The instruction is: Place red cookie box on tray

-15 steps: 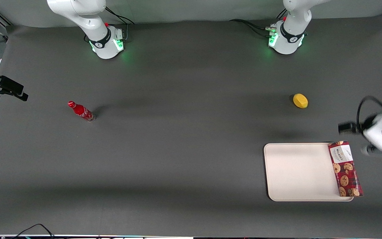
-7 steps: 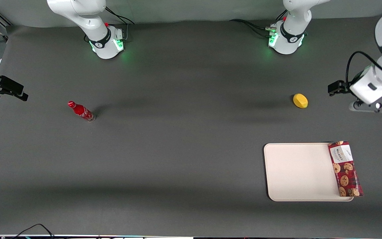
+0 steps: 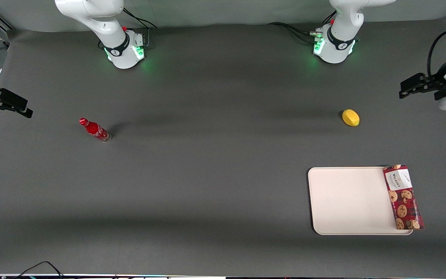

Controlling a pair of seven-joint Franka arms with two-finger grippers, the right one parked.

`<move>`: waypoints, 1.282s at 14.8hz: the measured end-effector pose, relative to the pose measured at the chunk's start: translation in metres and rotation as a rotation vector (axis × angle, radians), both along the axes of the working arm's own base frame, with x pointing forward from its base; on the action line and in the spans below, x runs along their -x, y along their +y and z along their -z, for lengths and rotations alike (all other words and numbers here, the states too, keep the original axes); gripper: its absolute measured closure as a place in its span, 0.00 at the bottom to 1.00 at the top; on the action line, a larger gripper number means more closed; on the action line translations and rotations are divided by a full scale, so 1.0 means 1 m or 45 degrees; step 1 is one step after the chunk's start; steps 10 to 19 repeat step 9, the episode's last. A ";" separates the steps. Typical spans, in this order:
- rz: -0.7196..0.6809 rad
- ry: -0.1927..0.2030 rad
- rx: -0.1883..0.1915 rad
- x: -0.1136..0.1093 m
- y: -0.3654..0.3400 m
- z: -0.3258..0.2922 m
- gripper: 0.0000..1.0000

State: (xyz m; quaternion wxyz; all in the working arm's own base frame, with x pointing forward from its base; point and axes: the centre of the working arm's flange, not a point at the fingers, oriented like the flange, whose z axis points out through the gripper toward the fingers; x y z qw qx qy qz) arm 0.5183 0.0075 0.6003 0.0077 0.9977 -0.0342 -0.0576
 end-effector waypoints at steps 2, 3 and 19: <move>0.017 0.001 0.013 -0.010 -0.001 0.002 0.00; 0.025 0.005 0.015 -0.018 -0.005 0.006 0.00; 0.041 0.027 0.016 -0.052 -0.011 0.026 0.00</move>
